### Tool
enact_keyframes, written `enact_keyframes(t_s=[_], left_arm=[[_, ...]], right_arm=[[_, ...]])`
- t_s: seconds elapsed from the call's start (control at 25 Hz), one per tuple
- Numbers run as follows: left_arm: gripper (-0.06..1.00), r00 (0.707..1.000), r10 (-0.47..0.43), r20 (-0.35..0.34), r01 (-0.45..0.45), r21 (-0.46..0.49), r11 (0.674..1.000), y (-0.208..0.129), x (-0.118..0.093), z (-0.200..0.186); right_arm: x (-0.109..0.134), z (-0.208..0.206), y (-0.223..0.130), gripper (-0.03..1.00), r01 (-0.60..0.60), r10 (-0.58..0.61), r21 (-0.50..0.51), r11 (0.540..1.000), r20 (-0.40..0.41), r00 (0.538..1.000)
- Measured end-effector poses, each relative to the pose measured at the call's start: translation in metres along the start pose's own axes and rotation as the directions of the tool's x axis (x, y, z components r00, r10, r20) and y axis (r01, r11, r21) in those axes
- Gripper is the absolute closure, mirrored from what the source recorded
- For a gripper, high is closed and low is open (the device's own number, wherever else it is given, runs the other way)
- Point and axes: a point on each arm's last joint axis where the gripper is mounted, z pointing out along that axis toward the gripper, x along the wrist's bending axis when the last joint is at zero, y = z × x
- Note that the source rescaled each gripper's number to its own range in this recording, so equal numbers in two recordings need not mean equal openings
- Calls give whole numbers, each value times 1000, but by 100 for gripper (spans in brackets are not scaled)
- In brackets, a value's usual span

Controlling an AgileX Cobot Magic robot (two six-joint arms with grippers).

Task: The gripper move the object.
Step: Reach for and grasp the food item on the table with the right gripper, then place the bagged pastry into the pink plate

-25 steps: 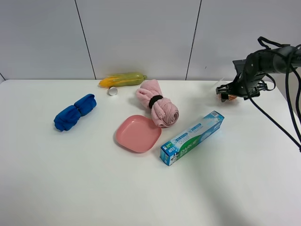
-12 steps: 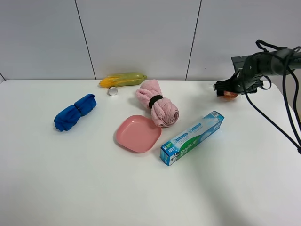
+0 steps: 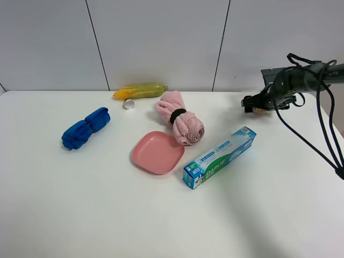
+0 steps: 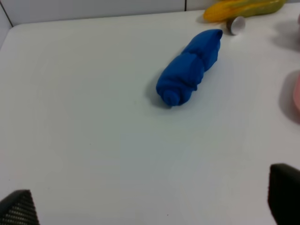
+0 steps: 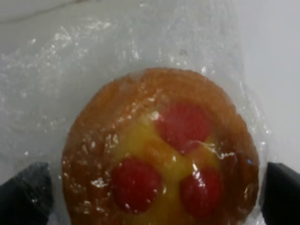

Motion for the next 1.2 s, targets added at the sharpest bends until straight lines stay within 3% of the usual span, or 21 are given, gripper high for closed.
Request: enact_keyframes(t_s=[0.08,0.2,0.48,0.64,0.8,0.96,1.2], left_arm=[[-6,1000,0,0,0,0,1000,0,0,0],[-6,1000,0,0,0,0,1000,0,0,0],[-6,1000,0,0,0,0,1000,0,0,0],[-6,1000,0,0,0,0,1000,0,0,0],[-6,1000,0,0,0,0,1000,0,0,0],[-6,1000,0,0,0,0,1000,0,0,0],[-6,1000,0,0,0,0,1000,0,0,0]], right_arm=[[0,0,0,53,0,0,-3,1000,0,1000],[0,0,1,95,-16,16,-6,1000,-3,1000],[1,-11,0,97,-43,43,66,997,-1,999],[11,-40,9,97,37,-36,112,993,-15,999],[37,-94,29,97,160,-155,88,983,-66,986],[88,-151,41,97,297,-290,5,955,-192,938],[197,-218,31,97,447,-498,-220,867,-388,775]])
